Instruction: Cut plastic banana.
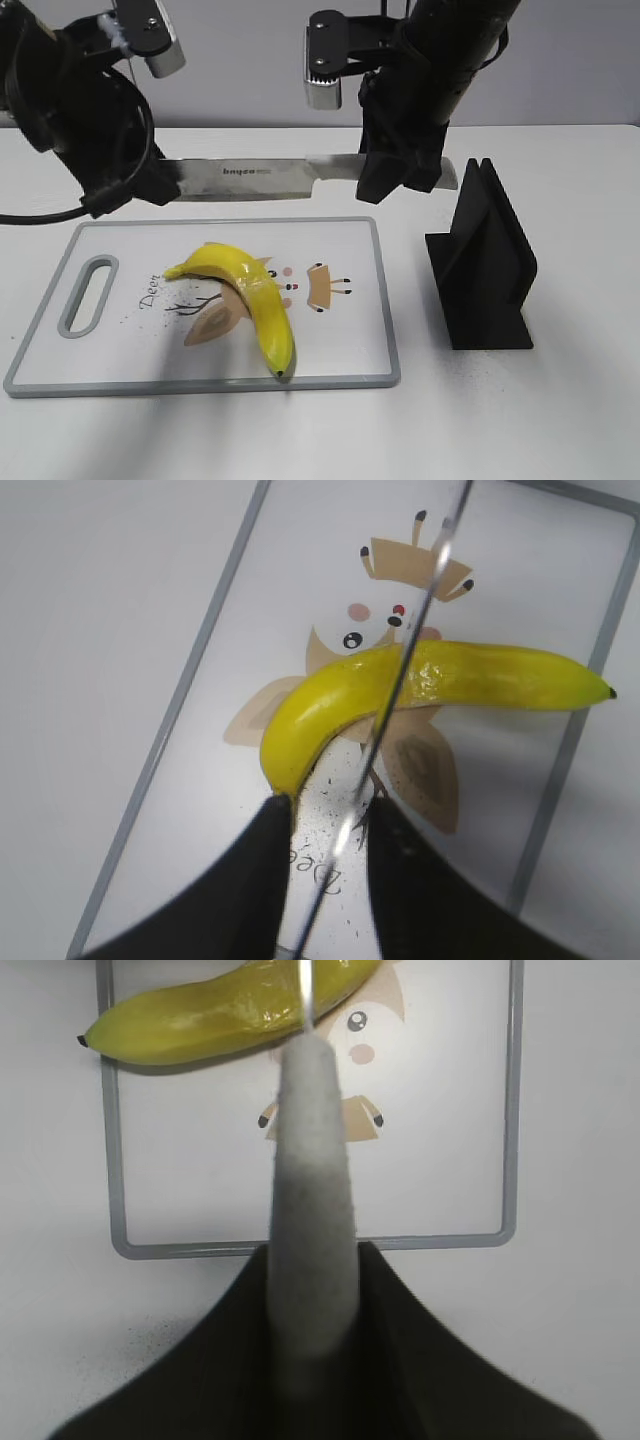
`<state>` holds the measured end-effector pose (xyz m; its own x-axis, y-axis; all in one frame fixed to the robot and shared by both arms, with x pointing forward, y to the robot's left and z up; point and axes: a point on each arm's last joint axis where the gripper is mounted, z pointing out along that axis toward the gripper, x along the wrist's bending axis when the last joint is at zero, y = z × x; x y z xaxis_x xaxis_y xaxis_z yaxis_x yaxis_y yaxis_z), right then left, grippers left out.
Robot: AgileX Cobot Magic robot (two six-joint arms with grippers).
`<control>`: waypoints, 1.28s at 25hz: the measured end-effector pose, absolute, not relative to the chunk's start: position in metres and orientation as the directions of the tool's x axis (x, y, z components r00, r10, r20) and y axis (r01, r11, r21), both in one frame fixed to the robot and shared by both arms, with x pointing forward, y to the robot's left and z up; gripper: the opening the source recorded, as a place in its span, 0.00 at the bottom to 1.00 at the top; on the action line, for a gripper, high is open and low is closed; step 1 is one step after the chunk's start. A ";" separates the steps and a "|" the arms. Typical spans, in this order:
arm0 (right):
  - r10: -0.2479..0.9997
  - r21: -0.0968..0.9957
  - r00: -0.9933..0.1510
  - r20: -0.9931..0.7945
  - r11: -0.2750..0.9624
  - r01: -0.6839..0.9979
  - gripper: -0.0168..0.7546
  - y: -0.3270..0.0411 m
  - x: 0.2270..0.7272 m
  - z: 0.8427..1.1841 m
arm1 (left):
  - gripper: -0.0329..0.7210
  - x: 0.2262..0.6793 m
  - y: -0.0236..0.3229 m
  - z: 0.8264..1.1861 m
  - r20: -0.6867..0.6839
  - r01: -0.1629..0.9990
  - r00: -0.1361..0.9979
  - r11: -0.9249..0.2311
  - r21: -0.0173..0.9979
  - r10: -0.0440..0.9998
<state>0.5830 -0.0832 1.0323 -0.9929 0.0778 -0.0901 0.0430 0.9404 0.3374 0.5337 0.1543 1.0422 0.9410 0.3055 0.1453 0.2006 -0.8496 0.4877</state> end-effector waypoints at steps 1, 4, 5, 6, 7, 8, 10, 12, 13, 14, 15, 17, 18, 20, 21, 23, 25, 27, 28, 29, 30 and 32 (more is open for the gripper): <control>0.084 0.338 -0.993 -0.088 0.940 0.050 0.23 -0.083 0.583 1.032 | 0.46 0.534 0.154 1.042 0.148 0.204 0.939 -0.847 0.491 0.312; 0.099 0.327 -0.991 -0.095 0.943 0.063 0.22 -0.085 0.584 1.032 | 0.78 0.534 0.154 1.042 0.144 0.210 0.937 -0.844 0.494 0.317; 0.100 0.324 -0.990 -0.099 0.944 0.063 0.22 -0.086 0.585 1.032 | 0.84 0.534 0.154 1.043 0.144 0.209 0.937 -0.844 0.494 0.317; 0.099 0.319 -0.990 -0.103 0.946 0.061 0.22 -0.086 0.585 1.032 | 0.88 0.534 0.154 1.043 0.144 0.210 0.937 -0.844 0.494 0.317; 0.098 0.316 -0.990 -0.106 0.947 0.060 0.22 -0.086 0.585 1.032 | 0.89 0.534 0.154 1.044 0.147 0.209 0.936 -0.842 0.497 0.319; 0.100 0.315 -0.989 -0.106 0.947 0.062 0.22 -0.087 0.586 1.032 | 0.89 0.533 0.155 1.046 0.154 0.206 0.935 -0.841 0.501 0.321; 0.101 0.315 -0.989 -0.107 0.947 0.063 0.22 -0.087 0.586 1.032 | 0.89 0.533 0.155 1.051 0.176 0.202 0.926 -0.833 0.516 0.334; 0.109 0.314 -0.989 -0.105 0.947 0.071 0.22 -0.087 0.586 1.032 | 0.89 0.534 0.158 1.058 0.193 0.236 0.900 -0.810 0.538 0.390; 0.119 0.314 -0.988 -0.100 0.946 0.082 0.22 -0.087 0.586 1.032 | 0.89 0.535 0.160 1.061 0.190 0.272 0.880 -0.791 0.548 0.435; 0.138 0.315 -0.986 -0.091 0.943 0.103 0.22 -0.087 0.585 1.032 | 0.89 0.535 0.164 1.064 0.177 0.319 0.857 -0.767 0.557 0.485; 0.163 0.314 -0.984 -0.077 0.940 0.131 0.22 -0.087 0.585 1.031 | 0.88 0.536 0.168 1.068 0.173 0.354 0.835 -0.751 0.558 0.522; 0.213 0.311 -0.976 -0.050 0.932 0.187 0.22 -0.088 0.584 1.032 | 0.88 0.537 0.176 1.075 0.147 0.447 0.782 -0.709 0.546 0.606; 0.236 0.307 -0.971 -0.036 0.927 0.214 0.22 -0.088 0.584 1.034 | 0.88 0.538 0.181 1.079 0.141 0.490 0.752 -0.689 0.534 0.644; 0.288 0.306 -0.957 -0.023 0.914 0.267 0.22 -0.088 0.584 1.041 | 0.87 0.540 0.192 1.085 0.135 0.574 0.691 -0.653 0.494 0.710; 0.325 0.305 -0.946 -0.017 0.903 0.304 0.22 -0.088 0.585 1.045 | 0.87 0.540 0.198 1.086 0.124 0.620 0.656 -0.626 0.474 0.744; 0.430 0.300 -0.903 -0.001 0.861 0.410 0.22 -0.089 0.587 1.053 | 0.87 0.542 0.211 1.091 0.115 0.684 0.599 -0.581 0.440 0.792; 0.539 0.299 -0.842 0.011 0.802 0.517 0.22 -0.091 0.590 1.060 | 0.86 0.543 0.226 1.092 0.092 0.741 0.547 -0.533 0.410 0.832; 0.638 0.310 -0.770 0.024 0.727 0.612 0.22 -0.094 0.594 1.066 | 0.83 0.544 0.246 1.091 0.074 0.791 0.492 -0.481 0.378 0.867; 0.681 0.311 -0.732 0.038 0.688 0.656 0.22 -0.096 0.595 1.067 | 0.83 0.544 0.256 1.090 0.063 0.814 0.462 -0.451 0.366 0.885; 0.725 0.309 -0.686 0.054 0.642 0.702 0.22 -0.100 0.597 1.068 | 0.82 0.544 0.264 1.088 0.047 0.833 0.436 -0.423 0.357 0.899; 0.773 0.304 -0.630 0.071 0.585 0.752 0.22 -0.105 0.600 1.068 | 0.82 0.543 0.273 1.086 0.027 0.854 0.404 -0.387 0.348 0.915; 0.853 0.292 -0.511 0.104 0.465 0.836 0.22 -0.116 0.606 1.068 | 0.82 0.540 0.284 1.081 -0.020 0.881 0.356 -0.329 0.340 0.934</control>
